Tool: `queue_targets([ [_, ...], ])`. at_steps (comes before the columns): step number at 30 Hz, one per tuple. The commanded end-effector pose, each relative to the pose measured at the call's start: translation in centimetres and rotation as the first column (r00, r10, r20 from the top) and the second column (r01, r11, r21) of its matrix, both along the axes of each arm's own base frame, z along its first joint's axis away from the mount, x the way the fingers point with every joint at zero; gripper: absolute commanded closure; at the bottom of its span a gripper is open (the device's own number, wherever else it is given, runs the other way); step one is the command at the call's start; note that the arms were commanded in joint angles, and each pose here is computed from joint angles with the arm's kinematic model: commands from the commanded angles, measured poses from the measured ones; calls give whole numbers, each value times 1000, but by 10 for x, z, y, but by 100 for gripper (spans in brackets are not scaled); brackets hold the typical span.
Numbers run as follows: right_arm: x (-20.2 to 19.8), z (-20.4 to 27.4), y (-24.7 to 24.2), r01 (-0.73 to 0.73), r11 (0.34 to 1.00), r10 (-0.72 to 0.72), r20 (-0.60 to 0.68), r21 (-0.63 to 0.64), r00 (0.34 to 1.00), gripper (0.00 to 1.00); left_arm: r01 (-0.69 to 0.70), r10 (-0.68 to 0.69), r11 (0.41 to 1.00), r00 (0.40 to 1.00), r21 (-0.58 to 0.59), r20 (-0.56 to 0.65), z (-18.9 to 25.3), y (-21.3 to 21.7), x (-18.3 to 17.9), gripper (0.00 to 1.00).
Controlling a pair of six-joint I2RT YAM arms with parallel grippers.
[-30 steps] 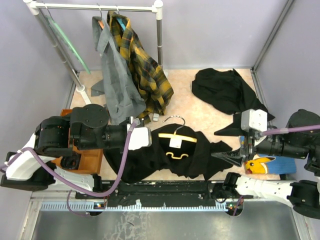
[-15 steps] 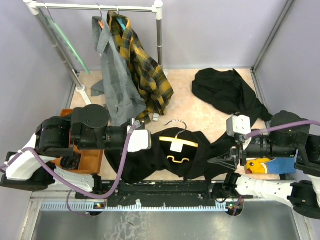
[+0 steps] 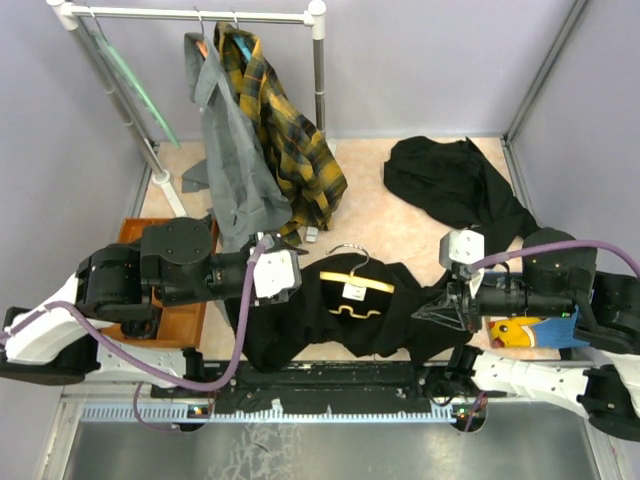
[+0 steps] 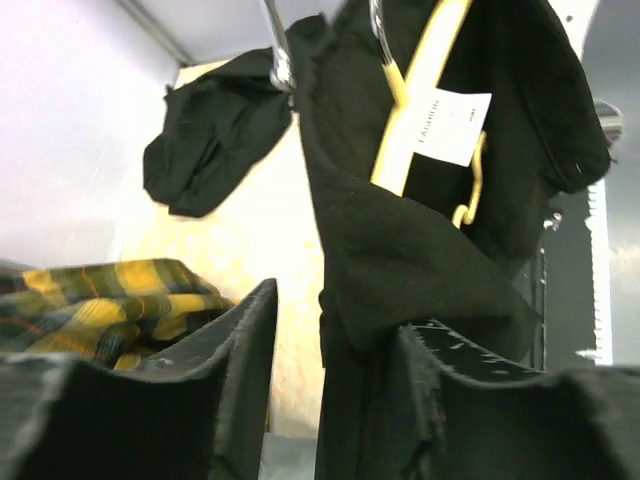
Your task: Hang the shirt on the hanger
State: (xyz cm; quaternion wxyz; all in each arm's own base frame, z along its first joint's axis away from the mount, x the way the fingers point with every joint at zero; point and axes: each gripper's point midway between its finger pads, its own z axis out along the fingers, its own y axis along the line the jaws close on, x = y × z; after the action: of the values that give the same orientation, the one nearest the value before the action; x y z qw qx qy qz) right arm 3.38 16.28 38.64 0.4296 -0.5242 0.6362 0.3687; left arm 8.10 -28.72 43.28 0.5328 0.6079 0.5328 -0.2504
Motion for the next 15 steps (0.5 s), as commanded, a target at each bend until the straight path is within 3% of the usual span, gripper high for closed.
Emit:
queue_targets([
  [1, 21, 7, -6, 158, 985, -159, 8, 74, 987, 100, -178, 181, 958, 983, -224, -11, 38, 10, 26, 44],
  [3, 31, 2, -14, 244, 967, -245, 5, 72, 969, 100, -246, 248, 934, 968, -257, -27, 39, 16, 35, 35],
  [8, 60, -2, -51, 499, 865, -500, 7, 42, 866, 100, -440, 440, 837, 895, -324, -80, 42, 37, 62, 27],
  [15, 90, 19, -111, 767, 639, -769, 55, 50, 637, 100, -706, 714, 559, 677, -435, -181, 55, 77, 101, 13],
])
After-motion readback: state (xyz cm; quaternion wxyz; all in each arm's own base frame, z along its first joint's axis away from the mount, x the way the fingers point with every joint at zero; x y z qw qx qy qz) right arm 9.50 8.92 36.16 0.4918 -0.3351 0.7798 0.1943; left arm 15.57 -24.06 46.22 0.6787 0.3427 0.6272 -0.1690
